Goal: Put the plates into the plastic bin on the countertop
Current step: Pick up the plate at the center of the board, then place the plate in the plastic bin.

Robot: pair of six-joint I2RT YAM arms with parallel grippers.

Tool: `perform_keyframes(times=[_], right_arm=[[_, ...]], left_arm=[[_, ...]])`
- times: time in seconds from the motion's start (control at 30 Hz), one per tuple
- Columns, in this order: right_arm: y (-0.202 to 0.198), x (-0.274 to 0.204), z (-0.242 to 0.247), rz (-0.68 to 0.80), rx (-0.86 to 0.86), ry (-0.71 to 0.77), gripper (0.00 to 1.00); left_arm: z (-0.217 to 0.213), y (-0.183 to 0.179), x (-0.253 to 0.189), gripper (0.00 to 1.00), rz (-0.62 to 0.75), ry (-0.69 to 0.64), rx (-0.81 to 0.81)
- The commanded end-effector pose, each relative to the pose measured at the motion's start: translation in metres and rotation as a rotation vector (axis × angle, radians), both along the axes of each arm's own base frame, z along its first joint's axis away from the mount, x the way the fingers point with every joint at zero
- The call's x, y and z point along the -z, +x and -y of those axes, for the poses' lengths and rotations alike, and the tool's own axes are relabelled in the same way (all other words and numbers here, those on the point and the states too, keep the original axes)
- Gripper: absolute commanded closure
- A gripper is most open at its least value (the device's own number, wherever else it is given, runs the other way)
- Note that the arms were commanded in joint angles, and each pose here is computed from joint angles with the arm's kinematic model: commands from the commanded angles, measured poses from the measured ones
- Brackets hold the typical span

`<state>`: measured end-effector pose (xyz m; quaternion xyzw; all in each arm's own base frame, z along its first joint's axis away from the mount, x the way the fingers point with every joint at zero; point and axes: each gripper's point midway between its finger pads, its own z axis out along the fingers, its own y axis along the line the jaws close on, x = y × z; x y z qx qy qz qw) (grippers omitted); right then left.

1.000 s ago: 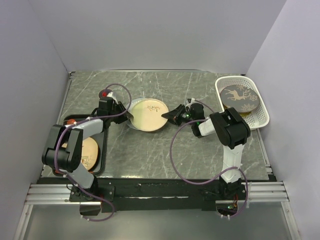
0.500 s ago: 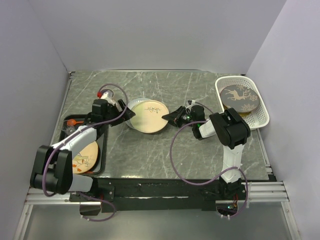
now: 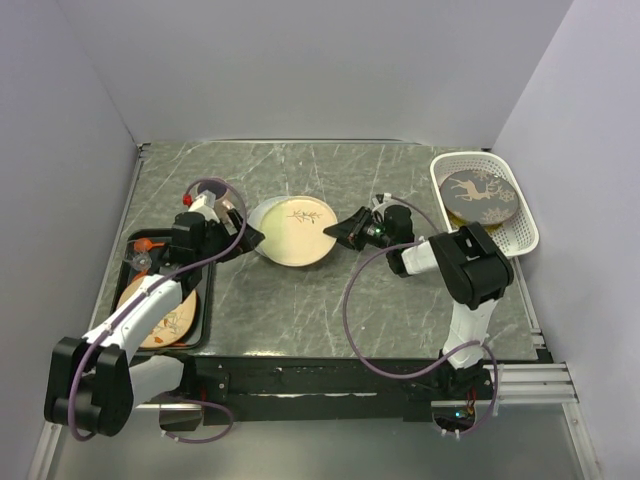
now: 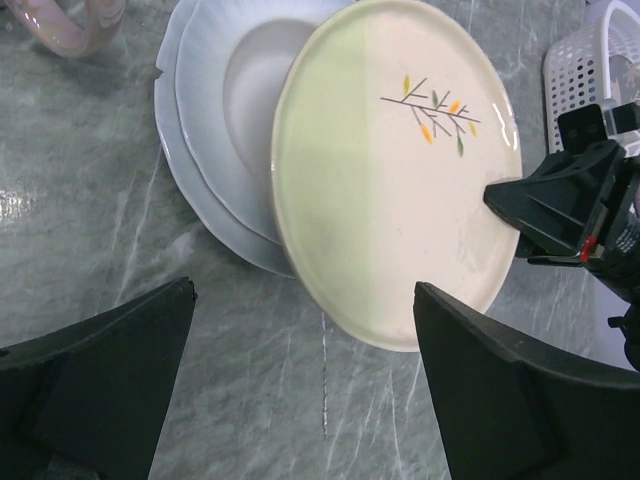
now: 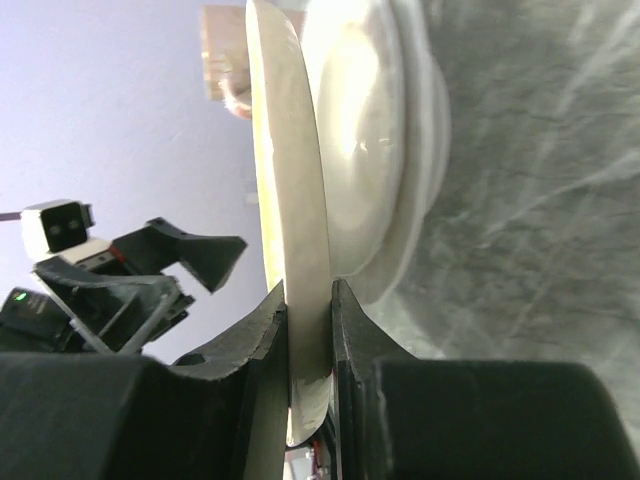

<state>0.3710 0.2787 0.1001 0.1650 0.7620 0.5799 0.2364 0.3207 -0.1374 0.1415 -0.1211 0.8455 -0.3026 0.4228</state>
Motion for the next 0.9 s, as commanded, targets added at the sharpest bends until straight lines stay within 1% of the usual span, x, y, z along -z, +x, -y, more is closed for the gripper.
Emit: perform_keyframes(times=[0.0, 0.17, 0.3, 0.63, 0.87], right_arm=[[-0.009, -0.073, -0.006, 0.202, -0.049, 0.106, 1.0], [-0.014, -0.076, -0.003, 0.203, -0.047, 0.108, 1.0], [-0.015, -0.082, 0.01, 0.221, -0.025, 0.097, 1.0], [-0.004, -0.095, 0.06, 0.251, 0.09, -0.009, 1.0], [0.001, -0.106, 0.109, 0.289, 0.205, -0.095, 1.0]], left_arm=[[0.001, -0.003, -0.01, 0.04, 0.042, -0.01, 0.005], [0.003, -0.007, -0.006, 0.04, 0.038, -0.023, 0.015], [0.004, -0.009, -0.005, 0.04, 0.038, -0.031, 0.023], [0.012, -0.011, -0.006, 0.04, 0.04, -0.07, 0.05], [0.015, -0.012, -0.005, 0.04, 0.03, -0.096, 0.057]])
